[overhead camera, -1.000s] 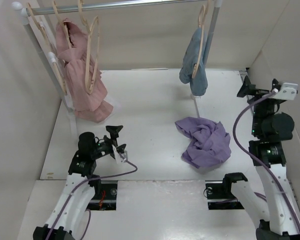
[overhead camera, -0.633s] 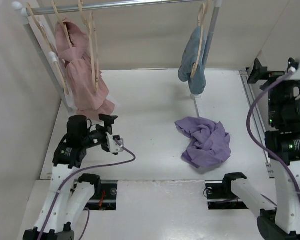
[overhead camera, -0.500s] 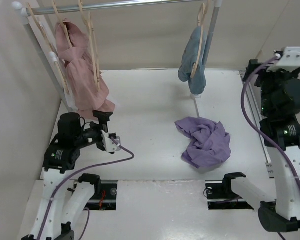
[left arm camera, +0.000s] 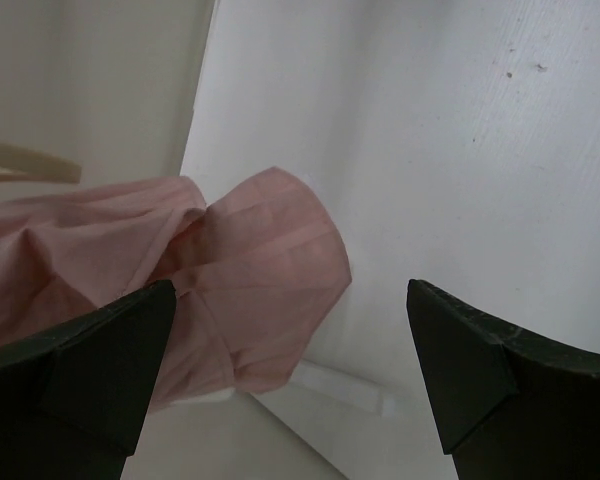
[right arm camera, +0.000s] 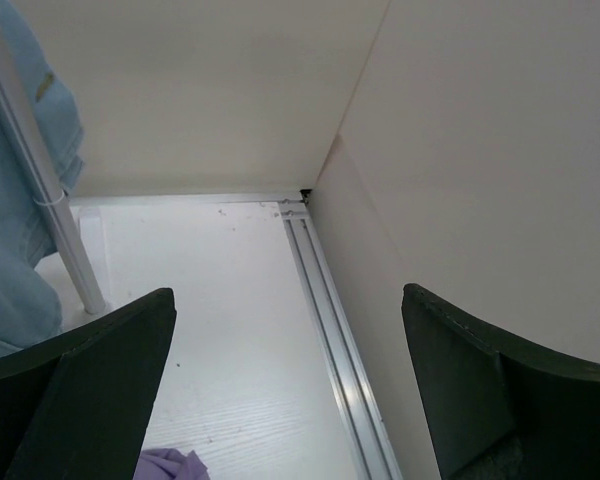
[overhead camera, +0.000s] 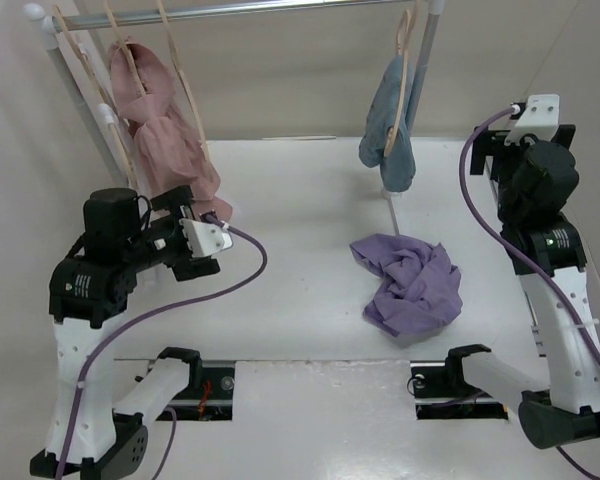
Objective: Place the t-shirt on the hanger
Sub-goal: Grab the tshirt from the pile
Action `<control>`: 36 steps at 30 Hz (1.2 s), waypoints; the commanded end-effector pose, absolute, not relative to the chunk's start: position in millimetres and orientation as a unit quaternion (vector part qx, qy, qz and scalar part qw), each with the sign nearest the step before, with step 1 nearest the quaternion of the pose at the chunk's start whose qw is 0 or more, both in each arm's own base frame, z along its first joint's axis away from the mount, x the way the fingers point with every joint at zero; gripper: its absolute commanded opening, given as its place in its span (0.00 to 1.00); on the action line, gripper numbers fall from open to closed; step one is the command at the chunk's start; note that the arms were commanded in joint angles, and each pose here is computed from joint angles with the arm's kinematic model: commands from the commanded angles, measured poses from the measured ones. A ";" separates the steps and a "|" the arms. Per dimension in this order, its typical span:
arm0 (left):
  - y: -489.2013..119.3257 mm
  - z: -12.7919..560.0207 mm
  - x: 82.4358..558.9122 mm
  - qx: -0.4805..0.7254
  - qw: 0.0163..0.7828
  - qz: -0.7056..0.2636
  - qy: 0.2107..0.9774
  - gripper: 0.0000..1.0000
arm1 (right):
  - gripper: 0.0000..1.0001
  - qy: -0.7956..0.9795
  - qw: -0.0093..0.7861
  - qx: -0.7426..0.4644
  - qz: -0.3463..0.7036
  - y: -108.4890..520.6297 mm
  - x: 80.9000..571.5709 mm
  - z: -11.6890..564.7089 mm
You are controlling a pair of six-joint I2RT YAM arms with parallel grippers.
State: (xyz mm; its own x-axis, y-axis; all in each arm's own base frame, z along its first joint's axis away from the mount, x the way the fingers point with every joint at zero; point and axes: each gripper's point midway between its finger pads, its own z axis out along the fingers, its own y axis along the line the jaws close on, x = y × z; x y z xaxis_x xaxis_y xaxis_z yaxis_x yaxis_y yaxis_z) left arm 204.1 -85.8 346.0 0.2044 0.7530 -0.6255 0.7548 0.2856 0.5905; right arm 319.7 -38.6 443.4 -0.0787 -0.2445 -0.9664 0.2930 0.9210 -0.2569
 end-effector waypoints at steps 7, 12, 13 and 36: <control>-88.1 395.9 178.9 0.522 0.566 -0.017 0.638 1.00 | 0.99 0.758 0.640 0.064 -0.111 -28.3 343.2 384.9; -101.9 392.4 175.2 0.499 0.588 -0.066 0.634 1.00 | 0.85 0.836 0.530 0.130 -0.062 -32.4 340.1 292.6; -104.1 386.2 172.5 0.502 0.584 -0.074 0.634 1.00 | 0.85 0.848 0.510 0.135 -0.055 -29.4 338.9 275.6; -103.4 290.1 179.0 0.505 0.510 -0.105 0.688 1.00 | 0.00 0.956 0.231 0.084 0.162 116.6 263.6 79.4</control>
